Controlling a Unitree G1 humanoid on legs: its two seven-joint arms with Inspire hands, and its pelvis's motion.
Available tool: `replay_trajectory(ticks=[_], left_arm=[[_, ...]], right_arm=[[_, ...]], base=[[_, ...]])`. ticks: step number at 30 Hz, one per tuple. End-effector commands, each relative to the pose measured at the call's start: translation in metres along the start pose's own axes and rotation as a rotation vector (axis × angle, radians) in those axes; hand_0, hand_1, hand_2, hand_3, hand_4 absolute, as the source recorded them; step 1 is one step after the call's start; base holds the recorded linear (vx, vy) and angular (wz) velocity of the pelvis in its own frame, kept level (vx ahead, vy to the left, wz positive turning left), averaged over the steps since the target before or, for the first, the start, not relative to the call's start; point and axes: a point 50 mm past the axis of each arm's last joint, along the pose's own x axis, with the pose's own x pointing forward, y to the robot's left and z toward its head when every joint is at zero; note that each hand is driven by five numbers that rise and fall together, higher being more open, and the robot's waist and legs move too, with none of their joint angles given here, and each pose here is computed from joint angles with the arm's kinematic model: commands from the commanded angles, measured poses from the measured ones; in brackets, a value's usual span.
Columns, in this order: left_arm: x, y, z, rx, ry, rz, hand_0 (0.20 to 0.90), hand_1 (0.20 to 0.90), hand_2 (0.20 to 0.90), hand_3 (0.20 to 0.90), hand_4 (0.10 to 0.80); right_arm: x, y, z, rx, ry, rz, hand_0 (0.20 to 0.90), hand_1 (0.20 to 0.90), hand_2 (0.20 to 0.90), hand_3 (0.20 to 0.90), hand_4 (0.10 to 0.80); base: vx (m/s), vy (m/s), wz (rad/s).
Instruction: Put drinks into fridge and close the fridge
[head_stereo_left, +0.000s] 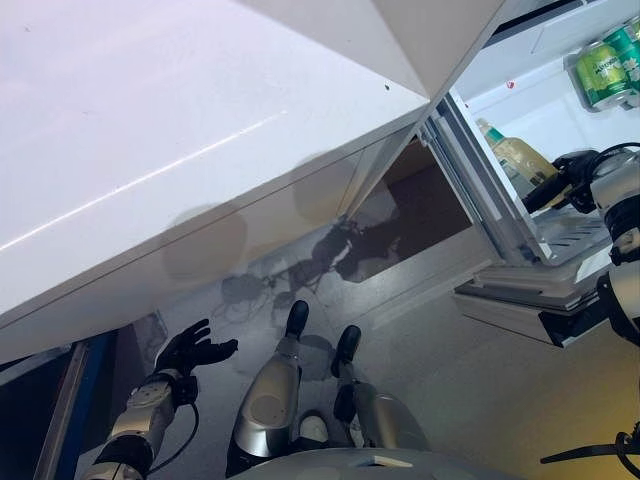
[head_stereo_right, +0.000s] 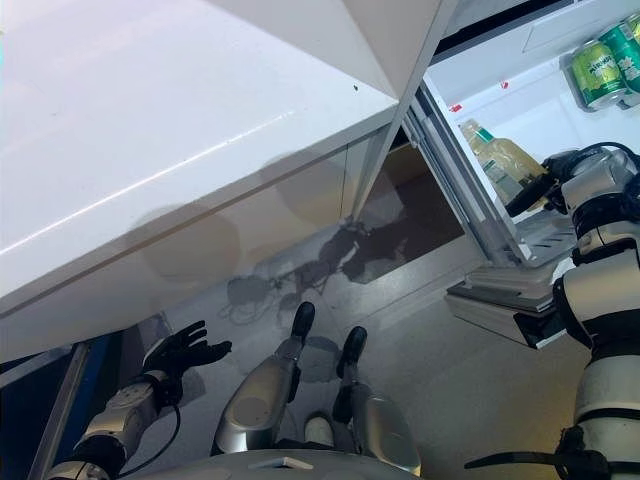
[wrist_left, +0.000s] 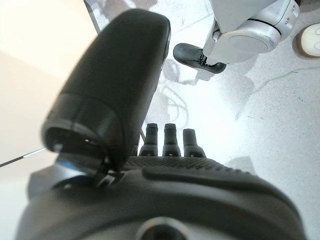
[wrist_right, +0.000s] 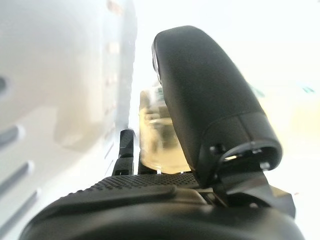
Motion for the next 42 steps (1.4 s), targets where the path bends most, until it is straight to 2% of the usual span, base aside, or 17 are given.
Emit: replay_trajectory(ticks=[1,8,19,27,33,36,42], left_arm=[[-0.015,0.022,-0.02,0.078,0.055,0.031,0.9,0.9,0.9,0.9,0.8],[-0.011,0.028,-0.01,0.072,0.085,0.051,0.9,0.9,0.9,0.9,0.8],[-0.007,0.034,-0.019,0.073,0.145,0.048,0.9,0.9,0.9,0.9,0.8],[-0.01,0.035,-0.037,0.09,0.195,0.045,0.9,0.9,0.9,0.9,0.8],[-0.014,0.028,-0.056,0.082,0.237,0.029,0.9,0.9,0.9,0.9,0.8],[-0.015,0.022,-0.064,0.076,0.26,0.013,0.9,0.9,0.9,0.9,0.8],[-0.021,0.01,-0.086,0.037,0.332,0.012,0.9,0.9,0.9,0.9,0.8]], right_arm=[[-0.024,-0.052,0.012,0.004,-0.051,-0.196,0.9,0.9,0.9,0.9,0.8],[-0.029,-0.058,0.019,0.02,-0.099,-0.184,0.9,0.9,0.9,0.9,0.8],[-0.036,-0.059,0.033,0.045,-0.272,-0.15,0.9,0.9,0.9,0.9,0.8],[-0.065,-0.069,0.061,0.127,-0.571,-0.289,0.9,0.9,0.9,0.9,0.8],[-0.092,-0.072,0.061,0.275,-0.815,-0.428,0.9,0.9,0.9,0.9,0.8],[-0.1,-0.065,0.049,0.38,-0.9,-0.505,0.9,0.9,0.9,0.9,0.8],[-0.093,-0.006,-0.003,0.605,-0.936,-0.571,0.9,0.9,0.9,0.9,0.8]], base=[[0.0,0.0,0.0],[-0.001,0.005,-0.01],[-0.007,0.039,-0.07],[0.012,0.011,-0.06],[0.014,0.037,-0.13],[0.022,0.055,-0.16],[0.082,0.026,-0.19]])
